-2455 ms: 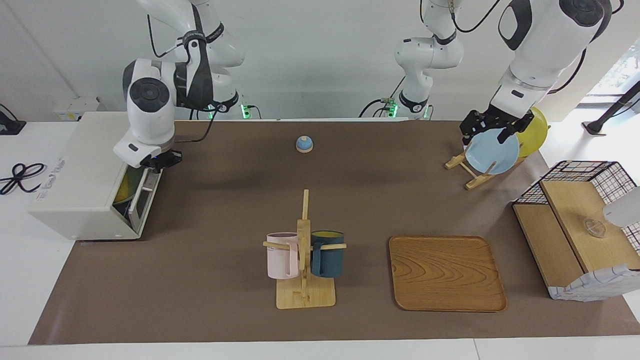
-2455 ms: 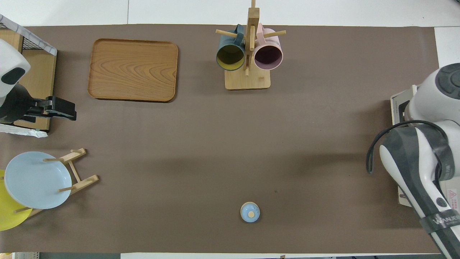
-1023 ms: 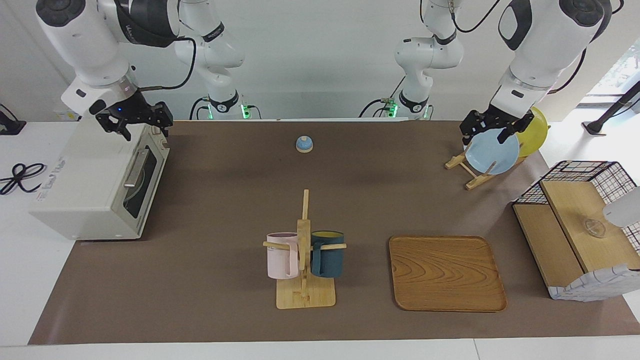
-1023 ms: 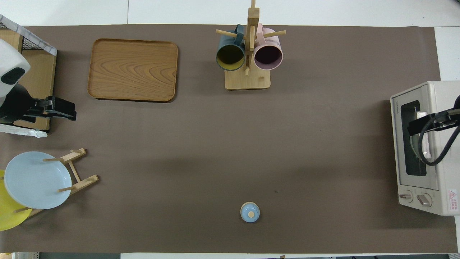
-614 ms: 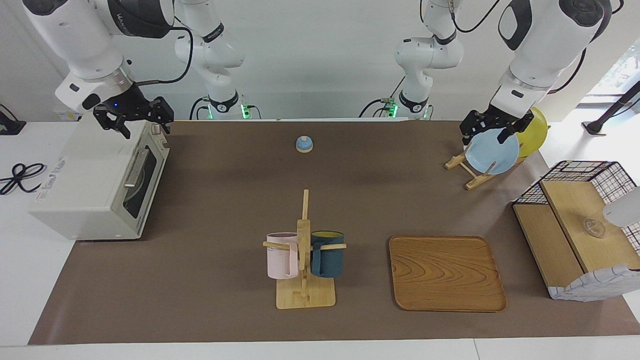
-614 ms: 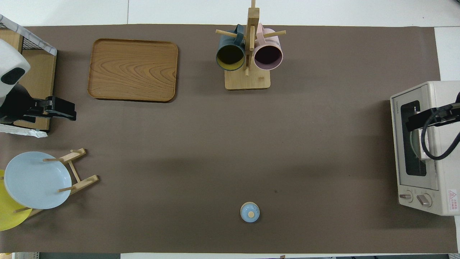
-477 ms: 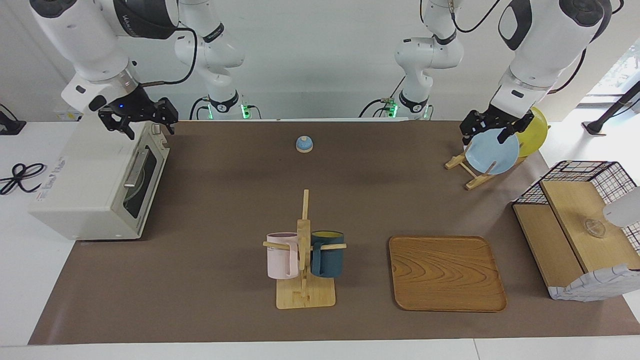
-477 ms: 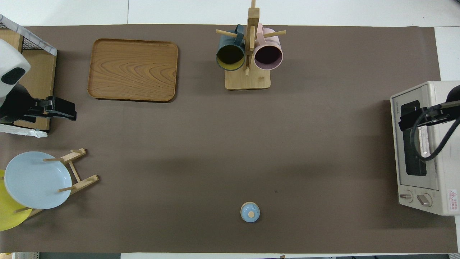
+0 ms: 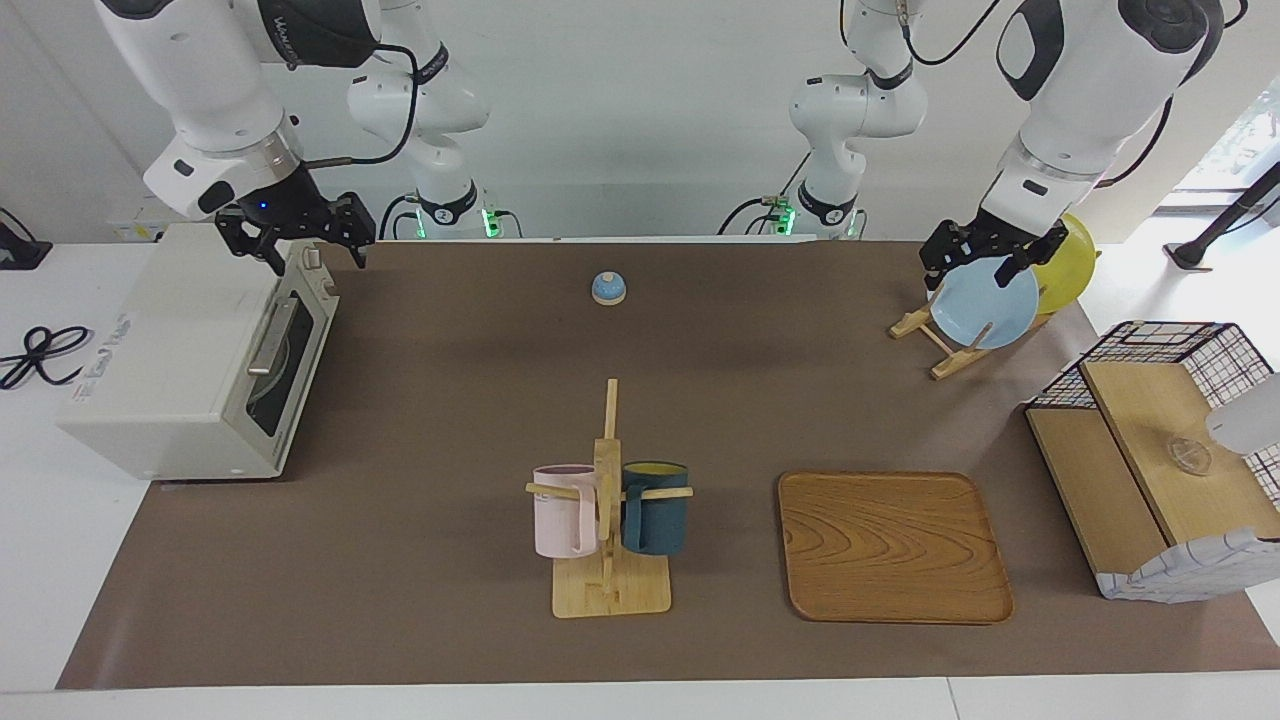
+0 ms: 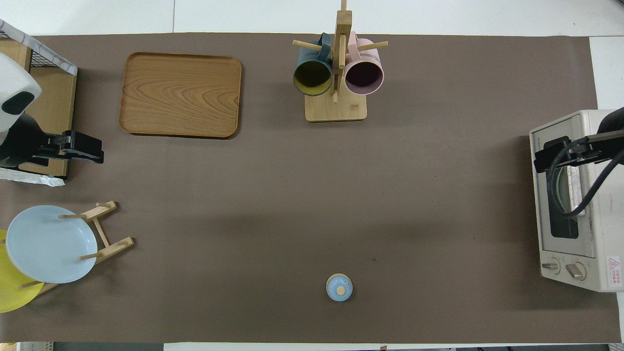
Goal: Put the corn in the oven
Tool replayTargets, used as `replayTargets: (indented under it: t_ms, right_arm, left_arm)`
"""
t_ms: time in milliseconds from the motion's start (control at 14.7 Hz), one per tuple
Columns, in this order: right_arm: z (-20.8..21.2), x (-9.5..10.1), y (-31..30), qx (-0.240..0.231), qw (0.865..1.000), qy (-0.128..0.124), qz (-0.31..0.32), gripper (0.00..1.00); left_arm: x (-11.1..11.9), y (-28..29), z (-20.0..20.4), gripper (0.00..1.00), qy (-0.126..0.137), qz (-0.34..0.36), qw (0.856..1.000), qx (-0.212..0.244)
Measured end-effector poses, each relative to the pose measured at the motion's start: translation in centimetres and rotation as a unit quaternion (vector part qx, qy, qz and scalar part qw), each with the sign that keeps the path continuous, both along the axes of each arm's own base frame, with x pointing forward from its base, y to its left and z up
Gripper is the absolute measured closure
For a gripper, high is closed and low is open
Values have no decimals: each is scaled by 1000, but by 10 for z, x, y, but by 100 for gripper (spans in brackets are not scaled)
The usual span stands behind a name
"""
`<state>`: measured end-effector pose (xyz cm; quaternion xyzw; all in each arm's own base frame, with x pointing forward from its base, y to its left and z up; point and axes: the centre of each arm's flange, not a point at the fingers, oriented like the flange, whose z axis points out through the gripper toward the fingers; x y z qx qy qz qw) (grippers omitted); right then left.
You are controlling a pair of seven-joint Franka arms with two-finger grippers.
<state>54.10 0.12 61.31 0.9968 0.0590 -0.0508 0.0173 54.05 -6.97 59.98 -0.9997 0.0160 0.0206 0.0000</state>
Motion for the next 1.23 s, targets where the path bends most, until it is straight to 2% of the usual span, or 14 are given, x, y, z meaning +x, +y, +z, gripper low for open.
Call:
replayTargets:
  t_ms: [1227]
  right_arm:
    - [0, 2, -8, 4, 1000, -1, -10, 0]
  left_arm:
    - [0, 0, 0, 0, 0, 0, 1000, 0]
